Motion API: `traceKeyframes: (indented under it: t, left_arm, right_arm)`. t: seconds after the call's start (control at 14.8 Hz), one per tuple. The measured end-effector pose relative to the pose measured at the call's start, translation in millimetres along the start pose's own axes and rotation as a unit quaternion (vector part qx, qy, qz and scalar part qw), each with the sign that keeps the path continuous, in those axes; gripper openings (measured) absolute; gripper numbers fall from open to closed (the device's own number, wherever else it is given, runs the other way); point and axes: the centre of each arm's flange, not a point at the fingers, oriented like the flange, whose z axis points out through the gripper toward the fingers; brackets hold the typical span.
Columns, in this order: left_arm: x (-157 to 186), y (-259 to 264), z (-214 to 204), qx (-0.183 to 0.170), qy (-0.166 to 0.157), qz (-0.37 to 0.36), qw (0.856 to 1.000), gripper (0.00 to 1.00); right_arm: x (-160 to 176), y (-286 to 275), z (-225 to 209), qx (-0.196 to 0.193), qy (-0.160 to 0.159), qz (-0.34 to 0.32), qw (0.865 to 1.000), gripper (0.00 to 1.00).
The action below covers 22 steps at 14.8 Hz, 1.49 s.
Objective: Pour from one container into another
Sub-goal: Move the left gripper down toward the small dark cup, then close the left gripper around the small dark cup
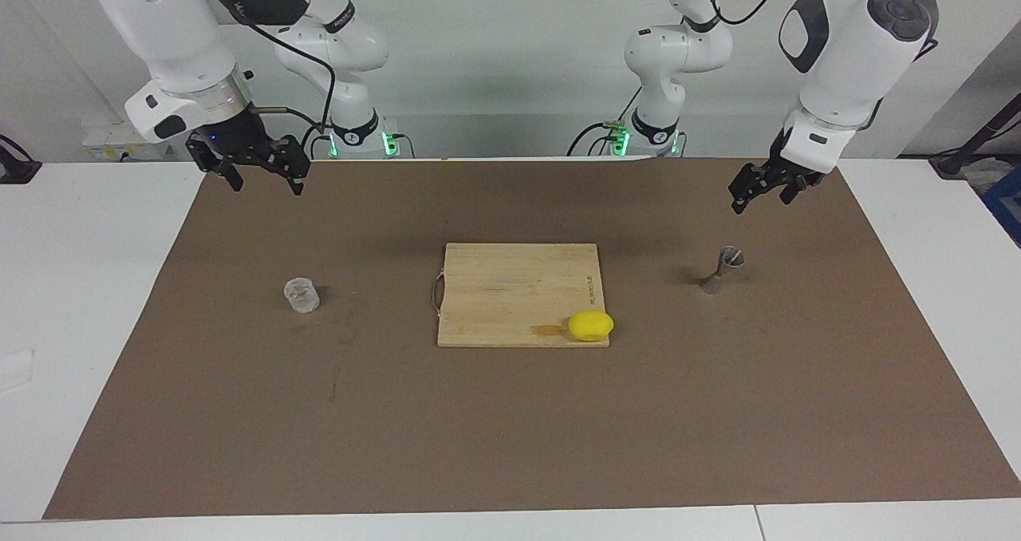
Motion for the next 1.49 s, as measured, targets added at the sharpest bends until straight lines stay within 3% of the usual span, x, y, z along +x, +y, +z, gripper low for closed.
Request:
traceKeyframes:
  t: [0.34, 0.54, 0.74, 1.01, 1.49]
  left_arm:
    - [16, -91, 22, -0.116, -0.006, 0.088, 0.989, 1.00]
    - [28, -123, 49, -0.179, 0.009, 0.173, 0.968, 1.00]
    - [37, -136, 67, -0.216, 0.052, 0.264, 0.939, 1.00]
    - [33, -169, 106, -0.283, 0.133, 0.377, 0.872, 1.00]
    - [25, -199, 187, -0.392, 0.286, 0.476, 0.734, 1.00]
  right_arm:
    - [0, 0, 0, 0.000, 0.000, 0.000, 1.000, 1.00]
    - [0, 0, 0, 0.000, 0.000, 0.000, 1.000, 1.00]
    - [0, 0, 0, 0.000, 0.000, 0.000, 1.000, 1.00]
    - [0, 0, 0, 0.000, 0.000, 0.000, 1.000, 1.00]
    - [0, 0, 0, 0.000, 0.000, 0.000, 1.000, 1.00]
